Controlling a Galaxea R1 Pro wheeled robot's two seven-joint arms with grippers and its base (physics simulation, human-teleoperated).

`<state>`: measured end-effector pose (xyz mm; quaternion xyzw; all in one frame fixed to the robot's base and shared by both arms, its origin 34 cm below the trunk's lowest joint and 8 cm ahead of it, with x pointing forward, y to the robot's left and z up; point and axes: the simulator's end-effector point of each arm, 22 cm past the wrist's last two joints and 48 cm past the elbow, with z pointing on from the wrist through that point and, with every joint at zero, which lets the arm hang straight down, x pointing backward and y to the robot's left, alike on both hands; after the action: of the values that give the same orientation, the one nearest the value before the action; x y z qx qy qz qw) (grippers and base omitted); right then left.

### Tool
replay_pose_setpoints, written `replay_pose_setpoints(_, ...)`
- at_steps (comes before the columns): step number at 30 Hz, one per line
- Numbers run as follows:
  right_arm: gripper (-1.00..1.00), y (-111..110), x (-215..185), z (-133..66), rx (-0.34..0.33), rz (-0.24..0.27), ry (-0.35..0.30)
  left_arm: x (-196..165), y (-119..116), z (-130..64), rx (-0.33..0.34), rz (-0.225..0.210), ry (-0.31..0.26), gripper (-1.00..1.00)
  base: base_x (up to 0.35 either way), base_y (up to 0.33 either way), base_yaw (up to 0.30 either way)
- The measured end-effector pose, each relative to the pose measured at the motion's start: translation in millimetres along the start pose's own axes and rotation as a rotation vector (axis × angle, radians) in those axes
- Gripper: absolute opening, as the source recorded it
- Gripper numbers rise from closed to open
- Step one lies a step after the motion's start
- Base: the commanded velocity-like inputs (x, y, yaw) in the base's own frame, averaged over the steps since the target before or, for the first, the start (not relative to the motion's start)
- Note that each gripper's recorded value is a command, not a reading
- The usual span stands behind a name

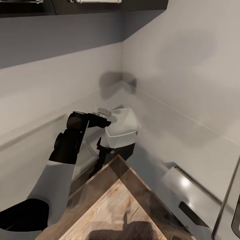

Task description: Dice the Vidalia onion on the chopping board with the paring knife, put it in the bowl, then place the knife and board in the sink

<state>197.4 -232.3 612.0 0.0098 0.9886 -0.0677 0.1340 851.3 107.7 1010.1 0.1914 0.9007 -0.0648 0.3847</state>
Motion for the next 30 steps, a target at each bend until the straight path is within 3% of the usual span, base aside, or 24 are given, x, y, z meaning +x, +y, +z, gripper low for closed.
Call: replay_pose_setpoints(30, 1.0, -0.3, 13.4, -0.9, 0.0, -0.004, 0.033, 28.7, -6.1, 24.3, 0.026, -0.013, 0.061, 1.0, 0.0, 0.0, 0.0)
